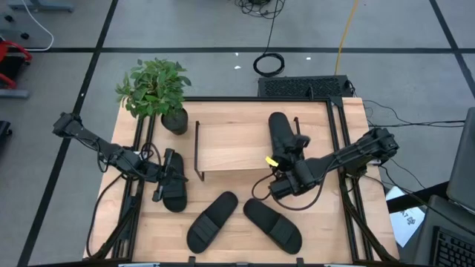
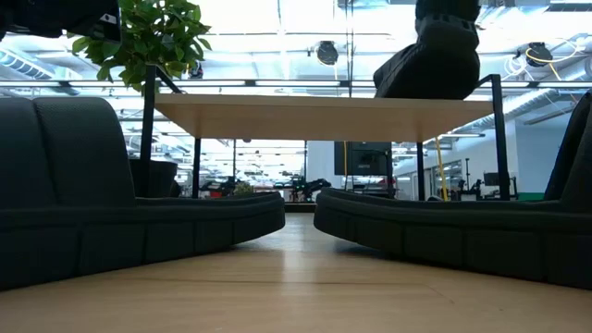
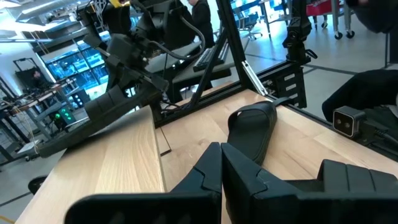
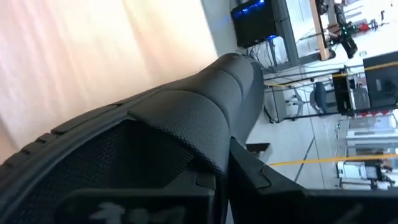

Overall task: Pick and place slides into the shelf
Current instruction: Put the black slipper on the shelf

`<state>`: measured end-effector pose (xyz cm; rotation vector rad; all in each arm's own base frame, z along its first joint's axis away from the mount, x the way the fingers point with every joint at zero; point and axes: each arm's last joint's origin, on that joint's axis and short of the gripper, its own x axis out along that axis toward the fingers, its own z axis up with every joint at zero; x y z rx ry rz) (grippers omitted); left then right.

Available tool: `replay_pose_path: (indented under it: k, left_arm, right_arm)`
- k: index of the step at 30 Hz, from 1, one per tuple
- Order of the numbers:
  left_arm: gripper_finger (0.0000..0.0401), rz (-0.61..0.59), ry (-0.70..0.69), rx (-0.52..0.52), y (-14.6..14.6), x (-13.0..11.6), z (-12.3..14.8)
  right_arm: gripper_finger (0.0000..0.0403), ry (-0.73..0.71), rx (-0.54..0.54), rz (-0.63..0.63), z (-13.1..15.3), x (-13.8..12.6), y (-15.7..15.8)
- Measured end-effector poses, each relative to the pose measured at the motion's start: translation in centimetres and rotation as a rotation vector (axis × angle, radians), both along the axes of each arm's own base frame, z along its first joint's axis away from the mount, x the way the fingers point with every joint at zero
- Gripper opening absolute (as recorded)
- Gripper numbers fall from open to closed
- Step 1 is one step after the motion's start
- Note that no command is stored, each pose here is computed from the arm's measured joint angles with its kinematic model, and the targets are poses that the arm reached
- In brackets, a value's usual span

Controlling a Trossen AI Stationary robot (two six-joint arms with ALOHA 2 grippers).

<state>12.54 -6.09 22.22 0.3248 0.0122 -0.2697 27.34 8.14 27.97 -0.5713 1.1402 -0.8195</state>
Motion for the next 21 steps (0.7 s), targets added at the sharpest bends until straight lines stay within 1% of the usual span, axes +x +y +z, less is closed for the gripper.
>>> replay_pose_path:
  k: [8, 17, 21]
  left_arm:
    - [0.0008, 0.0, 0.0, -0.001, 0.0, 0.0, 0.0]
    - [0.0008, 0.0, 0.001, 0.0, 0.0, 0.0, 0.0]
    - [0.0008, 0.0, 0.001, 0.001, 0.0, 0.0, 0.0]
  right_arm:
    - [0.0008, 0.04, 0.04, 0.046, -2.0, 0.3, 0.2]
    - [0.0008, -0.04, 0.074, 0.034, -2.4, 0.8, 0.4]
    - [0.0015, -0.055, 0.136, 0.02, -2.5, 1.0, 0.4]
